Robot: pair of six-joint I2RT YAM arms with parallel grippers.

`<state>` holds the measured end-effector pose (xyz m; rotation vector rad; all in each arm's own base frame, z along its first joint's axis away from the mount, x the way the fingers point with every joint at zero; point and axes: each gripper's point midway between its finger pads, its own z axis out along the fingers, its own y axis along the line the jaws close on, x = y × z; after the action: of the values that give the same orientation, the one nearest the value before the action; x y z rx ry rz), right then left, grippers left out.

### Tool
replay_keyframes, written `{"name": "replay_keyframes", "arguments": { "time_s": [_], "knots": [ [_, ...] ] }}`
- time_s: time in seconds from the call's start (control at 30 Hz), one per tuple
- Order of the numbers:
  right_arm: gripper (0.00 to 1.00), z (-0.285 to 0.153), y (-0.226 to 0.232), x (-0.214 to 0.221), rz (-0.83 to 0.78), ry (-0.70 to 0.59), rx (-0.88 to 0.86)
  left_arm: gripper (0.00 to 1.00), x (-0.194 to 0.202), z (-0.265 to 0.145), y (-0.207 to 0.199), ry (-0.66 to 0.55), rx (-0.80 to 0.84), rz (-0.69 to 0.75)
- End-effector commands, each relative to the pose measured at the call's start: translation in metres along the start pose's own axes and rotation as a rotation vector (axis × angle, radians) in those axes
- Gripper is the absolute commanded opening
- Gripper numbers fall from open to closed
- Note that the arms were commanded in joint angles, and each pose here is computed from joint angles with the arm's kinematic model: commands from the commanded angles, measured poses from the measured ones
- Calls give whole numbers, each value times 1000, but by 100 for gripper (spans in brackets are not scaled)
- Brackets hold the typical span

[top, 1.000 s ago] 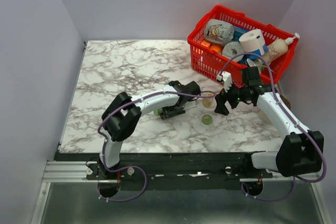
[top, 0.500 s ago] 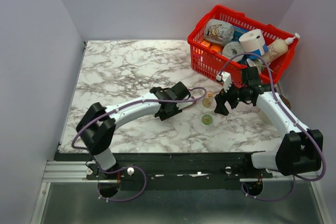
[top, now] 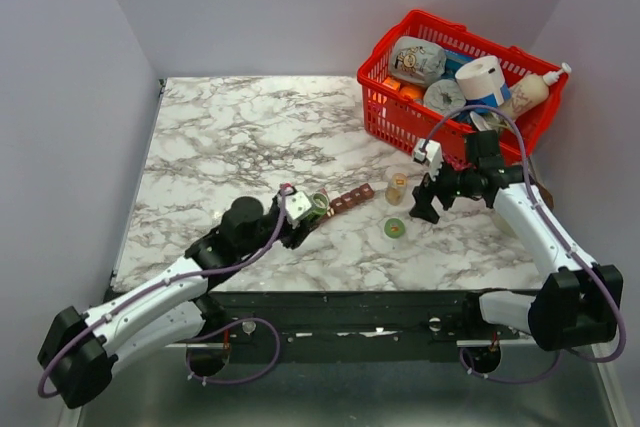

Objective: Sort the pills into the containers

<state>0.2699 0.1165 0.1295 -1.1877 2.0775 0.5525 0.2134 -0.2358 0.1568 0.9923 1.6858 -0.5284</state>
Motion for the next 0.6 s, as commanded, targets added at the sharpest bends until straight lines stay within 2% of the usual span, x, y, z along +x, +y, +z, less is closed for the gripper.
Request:
{"name": "replay_keyframes", "arguments": {
  "time_s": [0.0, 0.13, 0.23, 0.27, 0.33, 0.37, 0.4, 0.43, 0.47, 0.5, 0.57],
  "knots": [
    [100, -23, 21, -31, -171, -117, -56, 0, -105, -40, -35, -579, 233, 10],
    [100, -25, 58, -43, -269, -252, -229, 0, -120, -64, -49, -697, 336, 13],
    [100, -10, 77, -23, -316, -242, -384, 0, -126, -73, -53, -725, 366, 39],
    [100, -10, 83, -21, -402, -230, -430, 0, -125, -72, -53, -718, 366, 48],
    [100, 0, 74, -11, -431, -181, -399, 0, -121, -70, -49, -686, 339, 42],
    [100, 8, 59, -15, -518, -189, -327, 0, -120, -70, -48, -675, 331, 59],
    [100, 18, 60, 3, -537, -149, -307, 0, -113, -66, -47, -632, 327, 48],
    [100, 23, 46, 14, -592, -64, -238, 0, -122, -74, -43, -650, 297, 64],
    [100, 31, 40, 12, -659, -49, -207, 0, -123, -77, -42, -642, 287, 76],
    [100, 35, 37, 17, -673, -22, -199, 0, -110, -73, -40, -581, 269, 128],
    [100, 45, 29, 25, -672, 31, -199, 0, -116, -82, -36, -570, 237, 192]
  ]
}}
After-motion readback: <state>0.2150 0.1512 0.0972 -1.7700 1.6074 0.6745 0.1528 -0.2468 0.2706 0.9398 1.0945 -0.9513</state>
